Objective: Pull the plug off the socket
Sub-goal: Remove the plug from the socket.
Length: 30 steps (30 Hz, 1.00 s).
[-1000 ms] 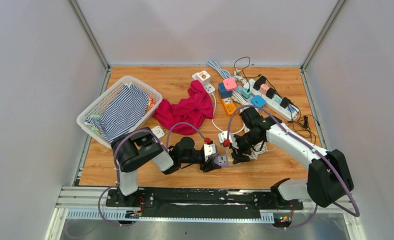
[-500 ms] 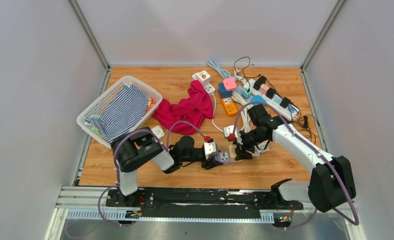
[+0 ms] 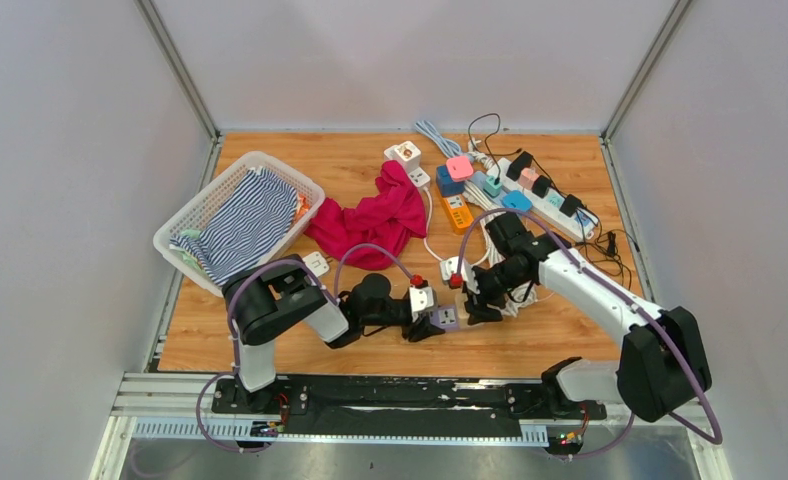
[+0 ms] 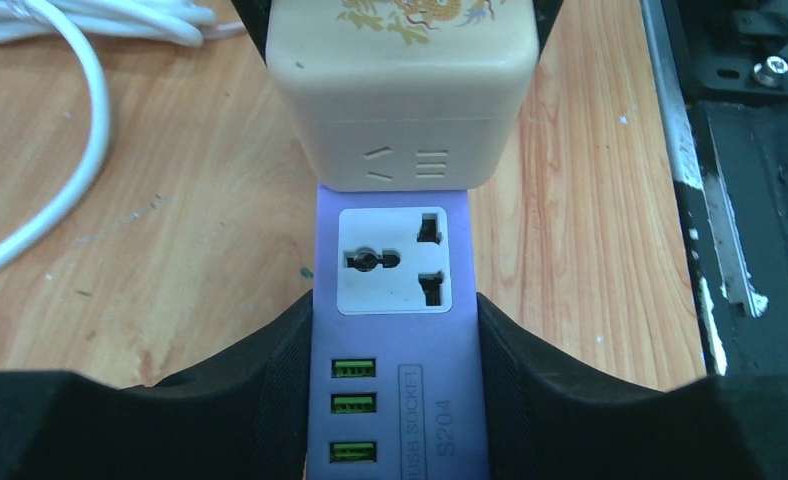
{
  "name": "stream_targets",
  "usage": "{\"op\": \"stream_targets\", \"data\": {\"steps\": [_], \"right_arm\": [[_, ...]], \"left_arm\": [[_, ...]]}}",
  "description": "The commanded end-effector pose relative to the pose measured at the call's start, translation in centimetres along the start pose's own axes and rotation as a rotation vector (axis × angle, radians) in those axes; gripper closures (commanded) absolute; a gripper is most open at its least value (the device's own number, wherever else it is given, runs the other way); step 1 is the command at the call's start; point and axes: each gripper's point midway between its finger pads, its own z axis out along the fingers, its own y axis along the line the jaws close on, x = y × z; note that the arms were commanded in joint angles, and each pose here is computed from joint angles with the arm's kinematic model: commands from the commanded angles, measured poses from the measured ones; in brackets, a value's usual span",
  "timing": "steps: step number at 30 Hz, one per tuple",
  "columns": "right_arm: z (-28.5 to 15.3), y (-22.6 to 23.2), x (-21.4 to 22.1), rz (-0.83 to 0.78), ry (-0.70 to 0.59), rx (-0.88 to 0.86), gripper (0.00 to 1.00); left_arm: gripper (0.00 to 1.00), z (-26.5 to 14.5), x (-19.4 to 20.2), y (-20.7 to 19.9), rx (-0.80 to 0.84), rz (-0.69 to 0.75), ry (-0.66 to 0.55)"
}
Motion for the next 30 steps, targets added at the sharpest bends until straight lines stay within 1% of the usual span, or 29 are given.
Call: {"op": "stream_targets", "data": {"steps": [1,2,4,7,9,12,14,17,19,21,23,26,28,30], "right_arm": [[-2.7,-2.0,0.7,0.034,0.002,0.147,1.0],[-3.1,-2.1,0.6,0.039,-0.016,0.166,1.0],[-2.8,-1.7,-0.4,0.038,-0.078,0.148,1.0],[-1.1,1.1,-2.9,-0.002,-0.175,-0.017,1.0],[0.3,2.8,-3.5,-0.036,-0.168,-0.109,1.0],[2.0,3.5,-3.1,-0.061,-0.095,-0.177,1.0],[2.6,2.9,-2.3,-0.067,-0.017,-0.156,1.0],[1.5,-0.2,-0.9,-0.012,0.079,-0.006,1.0],[-0.2,-2.2,-0.2,0.054,0.07,0.09,1.0],[-1.4,-2.7,0.2,0.096,0.035,0.135,1.0],[-1.4,-1.7,-0.3,0.049,-0.016,0.104,1.0],[-0.3,2.3,-2.6,-0.083,-0.134,-0.062,1.0],[0.3,3.3,-2.6,-0.12,-0.136,-0.108,1.0],[0.8,3.4,-2.4,-0.144,-0.118,-0.113,1.0]], "left_arm": [[1.0,0.6,-0.7,0.1,0.013,0.061,-0.023],[1.0,0.6,-0.7,0.1,0.013,0.061,-0.022],[1.0,0.6,-0.7,0.1,0.013,0.06,-0.023],[1.0,0.6,-0.7,0.1,0.013,0.06,-0.023],[1.0,0.6,-0.8,0.1,0.011,0.06,-0.024],[1.0,0.6,-0.8,0.2,0.007,0.058,-0.024],[1.0,0.7,-0.8,0.2,0.003,0.058,-0.024],[1.0,0.6,-0.8,0.2,0.003,0.052,-0.024],[1.0,0.6,-0.8,0.2,0.004,0.052,-0.025],[1.0,0.6,-0.8,0.1,0.007,0.053,-0.026],[1.0,0.6,-0.8,0.1,0.008,0.052,-0.023],[1.0,0.5,-0.8,0.1,0.007,0.051,-0.026],[1.0,0.5,-0.9,0.2,0.002,0.049,-0.029],[1.0,0.5,-0.9,0.2,0.0,0.048,-0.031]]}}
